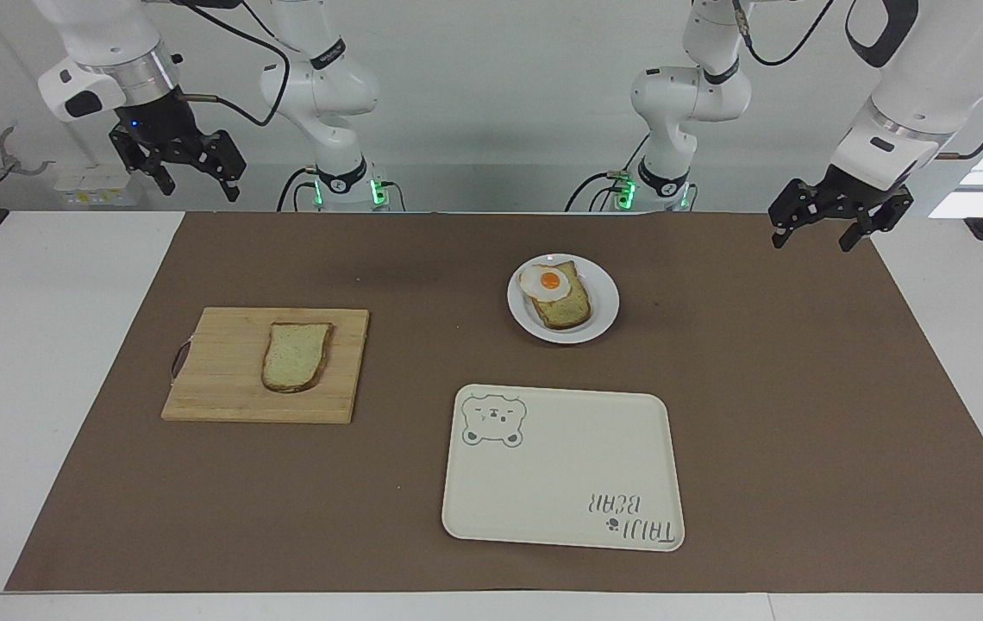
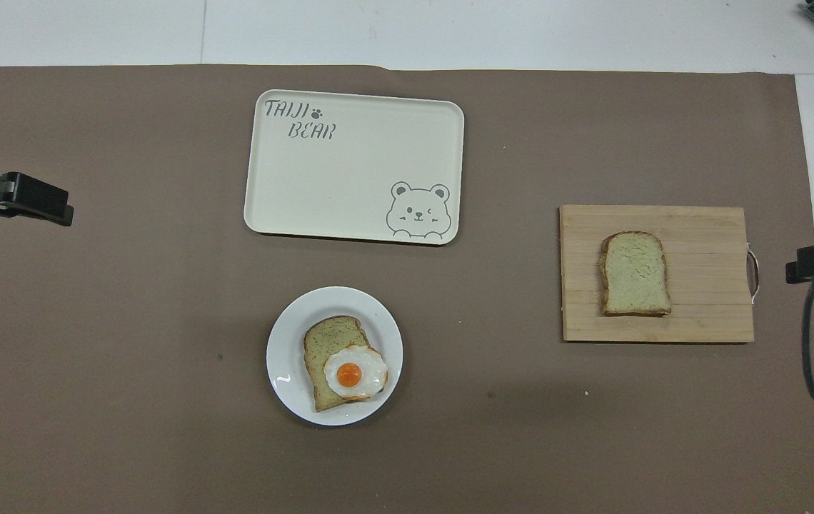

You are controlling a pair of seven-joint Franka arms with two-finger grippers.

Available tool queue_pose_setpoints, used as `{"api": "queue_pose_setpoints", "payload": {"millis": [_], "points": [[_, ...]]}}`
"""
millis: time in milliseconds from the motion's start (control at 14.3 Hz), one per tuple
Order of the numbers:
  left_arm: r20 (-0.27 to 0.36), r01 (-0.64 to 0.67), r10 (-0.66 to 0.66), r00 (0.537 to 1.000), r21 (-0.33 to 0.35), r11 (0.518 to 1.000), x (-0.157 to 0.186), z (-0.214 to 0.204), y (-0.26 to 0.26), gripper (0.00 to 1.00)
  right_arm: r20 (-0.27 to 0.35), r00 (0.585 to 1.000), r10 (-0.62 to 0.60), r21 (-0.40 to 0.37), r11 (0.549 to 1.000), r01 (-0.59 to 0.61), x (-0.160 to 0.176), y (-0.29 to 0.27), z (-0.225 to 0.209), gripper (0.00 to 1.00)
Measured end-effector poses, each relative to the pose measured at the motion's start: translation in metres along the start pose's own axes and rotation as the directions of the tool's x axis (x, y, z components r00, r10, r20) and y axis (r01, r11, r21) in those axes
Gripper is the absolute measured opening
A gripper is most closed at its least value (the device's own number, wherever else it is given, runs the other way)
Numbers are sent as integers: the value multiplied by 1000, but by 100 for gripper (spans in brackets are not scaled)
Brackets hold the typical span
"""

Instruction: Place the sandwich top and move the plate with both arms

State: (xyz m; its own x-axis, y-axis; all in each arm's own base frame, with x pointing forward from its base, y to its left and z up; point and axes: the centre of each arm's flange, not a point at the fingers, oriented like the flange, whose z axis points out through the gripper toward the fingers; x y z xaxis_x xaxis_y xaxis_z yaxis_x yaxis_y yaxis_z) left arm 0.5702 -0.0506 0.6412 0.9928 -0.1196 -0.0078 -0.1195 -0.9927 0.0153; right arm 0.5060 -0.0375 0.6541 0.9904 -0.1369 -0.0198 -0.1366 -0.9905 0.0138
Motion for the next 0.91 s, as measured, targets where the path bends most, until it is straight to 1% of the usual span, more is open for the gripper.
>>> {"api": "queue_pose_setpoints", "payload": {"millis": [910], "points": [[0,0,0,1000,0,1000,0,0,0,100,10,1000,0,-1,1000,0,0,0,5,100]]}}
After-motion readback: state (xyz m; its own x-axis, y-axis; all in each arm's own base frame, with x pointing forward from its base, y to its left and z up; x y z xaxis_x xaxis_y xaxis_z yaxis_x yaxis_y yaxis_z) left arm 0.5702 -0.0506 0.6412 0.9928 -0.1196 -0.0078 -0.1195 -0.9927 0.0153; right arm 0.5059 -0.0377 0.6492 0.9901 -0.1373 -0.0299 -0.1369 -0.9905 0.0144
